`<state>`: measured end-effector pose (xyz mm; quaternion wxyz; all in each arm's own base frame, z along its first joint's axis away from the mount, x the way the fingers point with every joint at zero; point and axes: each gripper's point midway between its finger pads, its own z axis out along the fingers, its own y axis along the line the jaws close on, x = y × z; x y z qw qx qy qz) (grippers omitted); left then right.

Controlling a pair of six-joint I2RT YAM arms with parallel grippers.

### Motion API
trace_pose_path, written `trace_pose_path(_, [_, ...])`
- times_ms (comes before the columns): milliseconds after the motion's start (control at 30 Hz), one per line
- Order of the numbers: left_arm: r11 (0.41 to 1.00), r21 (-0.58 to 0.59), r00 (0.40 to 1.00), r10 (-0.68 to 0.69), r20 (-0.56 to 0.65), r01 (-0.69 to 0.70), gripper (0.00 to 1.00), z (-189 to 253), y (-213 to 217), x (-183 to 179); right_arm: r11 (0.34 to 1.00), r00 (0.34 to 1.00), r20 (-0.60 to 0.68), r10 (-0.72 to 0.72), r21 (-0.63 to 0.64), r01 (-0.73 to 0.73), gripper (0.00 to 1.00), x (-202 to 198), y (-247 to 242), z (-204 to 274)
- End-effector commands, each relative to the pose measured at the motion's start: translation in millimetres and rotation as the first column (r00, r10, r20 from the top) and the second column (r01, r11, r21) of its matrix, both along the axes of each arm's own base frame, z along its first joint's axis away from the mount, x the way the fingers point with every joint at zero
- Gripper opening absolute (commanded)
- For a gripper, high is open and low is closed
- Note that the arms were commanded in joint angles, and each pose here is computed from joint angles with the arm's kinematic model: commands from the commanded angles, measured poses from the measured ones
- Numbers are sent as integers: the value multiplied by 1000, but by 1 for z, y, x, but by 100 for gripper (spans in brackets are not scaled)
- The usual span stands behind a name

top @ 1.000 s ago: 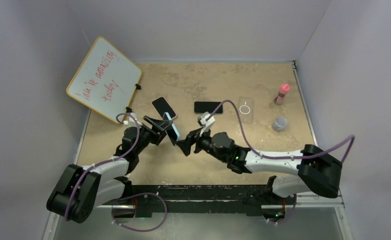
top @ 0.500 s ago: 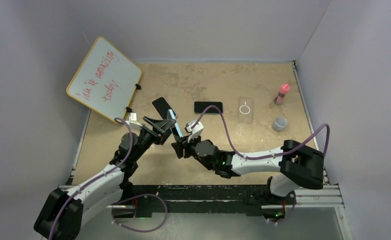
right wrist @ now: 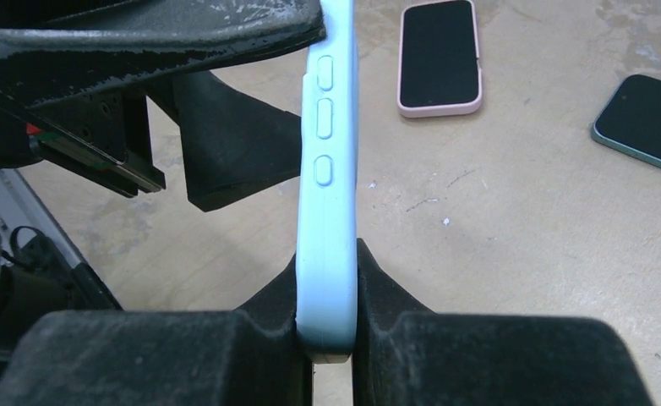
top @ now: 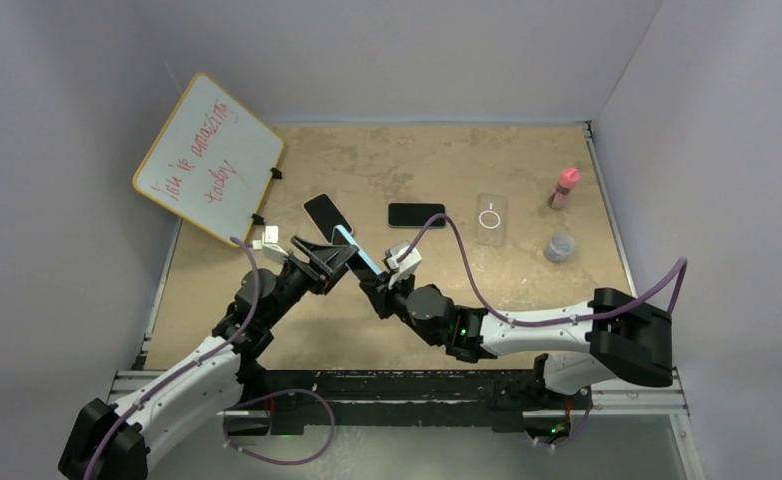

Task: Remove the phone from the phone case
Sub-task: Pick up the phone at the center of the board, then adjust the phone.

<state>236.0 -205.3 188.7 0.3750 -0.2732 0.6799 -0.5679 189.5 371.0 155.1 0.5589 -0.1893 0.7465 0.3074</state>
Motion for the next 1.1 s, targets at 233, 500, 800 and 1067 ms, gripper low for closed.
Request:
trace_pose_path(233, [922, 342, 895, 11, 445, -181, 77, 47, 31, 3, 926, 988, 29, 151, 347, -151, 0, -8, -17, 67])
trace_pose_path(500, [844, 515, 805, -197, 560, -151, 80, 56, 14, 0, 833, 938, 80, 337, 438, -337, 0, -12, -39, 93])
trace_pose_path(800, [800, 591, 727, -346, 593, -101, 80, 64, -6, 1, 784, 853, 97, 512, 354, -511, 0, -22, -54, 90])
trace_pose_path(1067, [892, 445, 661, -382, 645, 82, 80, 73, -18, -14, 710, 799, 98, 594, 403, -577, 0, -25, -68, 97])
